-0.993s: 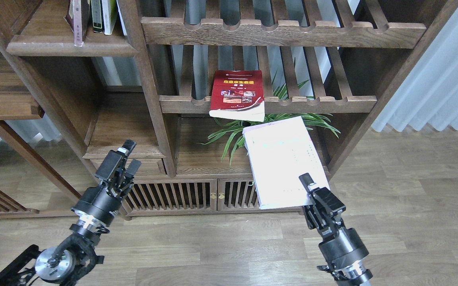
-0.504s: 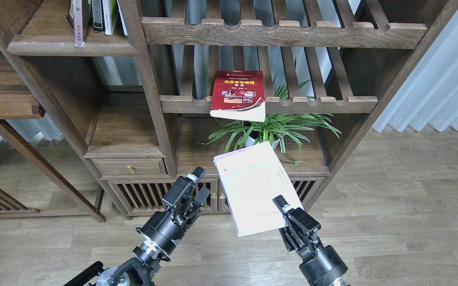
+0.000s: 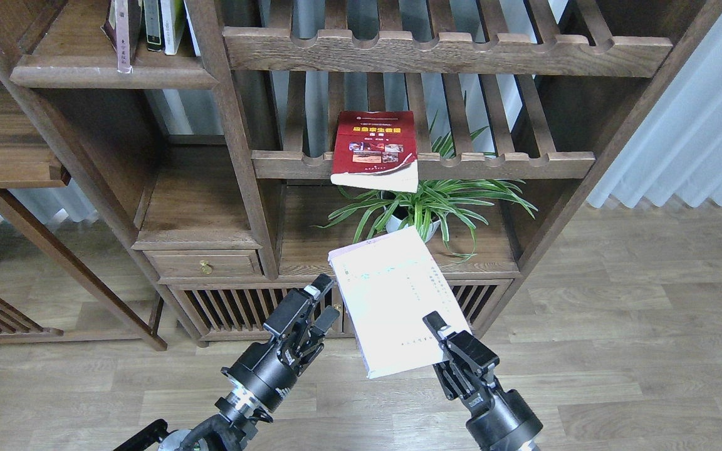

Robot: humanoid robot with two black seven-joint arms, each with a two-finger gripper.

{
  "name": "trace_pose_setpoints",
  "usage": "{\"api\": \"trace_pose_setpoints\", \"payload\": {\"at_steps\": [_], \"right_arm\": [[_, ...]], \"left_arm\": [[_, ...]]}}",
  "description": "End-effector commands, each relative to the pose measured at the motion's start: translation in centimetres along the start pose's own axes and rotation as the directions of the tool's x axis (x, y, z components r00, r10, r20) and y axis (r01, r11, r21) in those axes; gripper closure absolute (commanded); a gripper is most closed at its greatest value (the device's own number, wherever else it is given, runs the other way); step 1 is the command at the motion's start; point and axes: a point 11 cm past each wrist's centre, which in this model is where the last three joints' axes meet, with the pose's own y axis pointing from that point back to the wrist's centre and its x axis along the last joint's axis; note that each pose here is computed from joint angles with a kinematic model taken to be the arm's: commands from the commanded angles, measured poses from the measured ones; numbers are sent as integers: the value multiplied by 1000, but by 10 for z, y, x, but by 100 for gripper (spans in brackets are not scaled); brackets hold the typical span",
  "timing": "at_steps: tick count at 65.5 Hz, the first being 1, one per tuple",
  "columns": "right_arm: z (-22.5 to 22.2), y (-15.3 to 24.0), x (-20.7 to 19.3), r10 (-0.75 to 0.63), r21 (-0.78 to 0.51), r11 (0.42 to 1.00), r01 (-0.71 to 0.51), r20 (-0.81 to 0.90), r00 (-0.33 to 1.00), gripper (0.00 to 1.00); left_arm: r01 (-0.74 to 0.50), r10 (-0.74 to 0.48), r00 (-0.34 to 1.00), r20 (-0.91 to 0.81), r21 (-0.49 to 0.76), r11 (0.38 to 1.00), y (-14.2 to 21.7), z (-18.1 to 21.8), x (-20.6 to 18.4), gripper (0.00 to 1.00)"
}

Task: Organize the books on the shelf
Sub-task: 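Pull the white book down and pass it toward the left gripper, then lift the white book with the left gripper onto the upper shelf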

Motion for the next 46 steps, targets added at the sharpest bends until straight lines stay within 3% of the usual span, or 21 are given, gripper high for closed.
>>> {"api": "trace_pose_setpoints", "payload": {"at_steps": [1,16,26,36,46], "right_arm": [[5,0,2,6,-16,1000,-6,5,1000,93],[10,6,15,53,-51,997,-54,-10,999,92],[14,9,23,79,-69,994,-80,-19,997,92],[17,9,23,81,-75,994,-82,-18,997,92],[17,10,25,87,-75,993,-89,-18,996,91]], "left_arm": [[-10,10,1000,0,-3,1000,1,1,3,11],[-26,26,1000,-1,5,1000,4,-3,8,24],[-48,48,999,-16,18,999,11,-11,16,43],[-57,58,998,-18,28,998,14,-15,20,46],[-59,59,998,-17,28,998,15,-15,20,58]]}}
